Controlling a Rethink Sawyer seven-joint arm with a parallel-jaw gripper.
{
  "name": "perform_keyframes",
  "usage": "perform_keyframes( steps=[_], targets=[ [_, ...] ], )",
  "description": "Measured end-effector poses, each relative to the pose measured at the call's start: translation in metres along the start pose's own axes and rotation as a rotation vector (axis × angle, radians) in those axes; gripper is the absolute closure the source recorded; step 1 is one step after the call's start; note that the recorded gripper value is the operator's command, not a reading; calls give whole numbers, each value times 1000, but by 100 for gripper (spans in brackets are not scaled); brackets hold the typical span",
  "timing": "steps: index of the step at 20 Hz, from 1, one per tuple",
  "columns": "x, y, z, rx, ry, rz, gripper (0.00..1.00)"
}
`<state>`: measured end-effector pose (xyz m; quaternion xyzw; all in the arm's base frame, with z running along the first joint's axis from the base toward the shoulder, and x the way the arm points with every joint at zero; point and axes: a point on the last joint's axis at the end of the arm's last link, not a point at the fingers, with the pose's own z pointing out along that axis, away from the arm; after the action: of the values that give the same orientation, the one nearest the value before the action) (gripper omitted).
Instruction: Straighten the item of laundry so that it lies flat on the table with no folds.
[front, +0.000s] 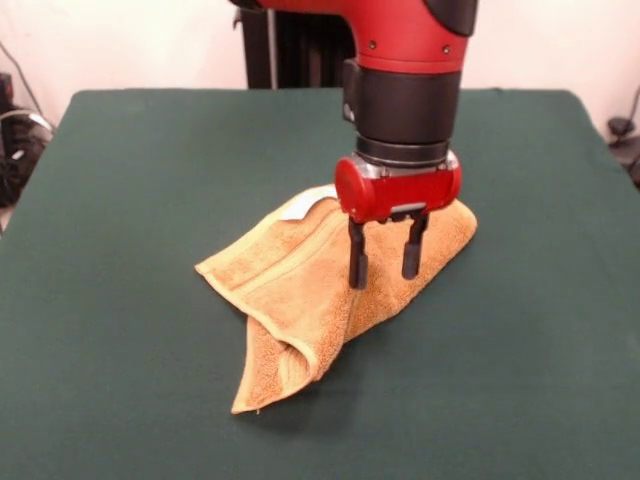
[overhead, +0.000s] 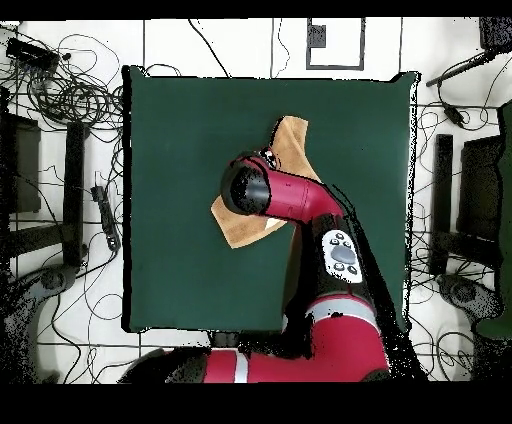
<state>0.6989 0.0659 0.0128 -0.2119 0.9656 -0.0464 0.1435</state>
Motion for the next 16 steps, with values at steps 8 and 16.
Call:
perform_keyframes(
  steps=[8, 16],
  targets=[
    [1, -8, 5, 5, -2, 16, 0],
    [15, -33, 9, 13, 7, 54, 0]
  ],
)
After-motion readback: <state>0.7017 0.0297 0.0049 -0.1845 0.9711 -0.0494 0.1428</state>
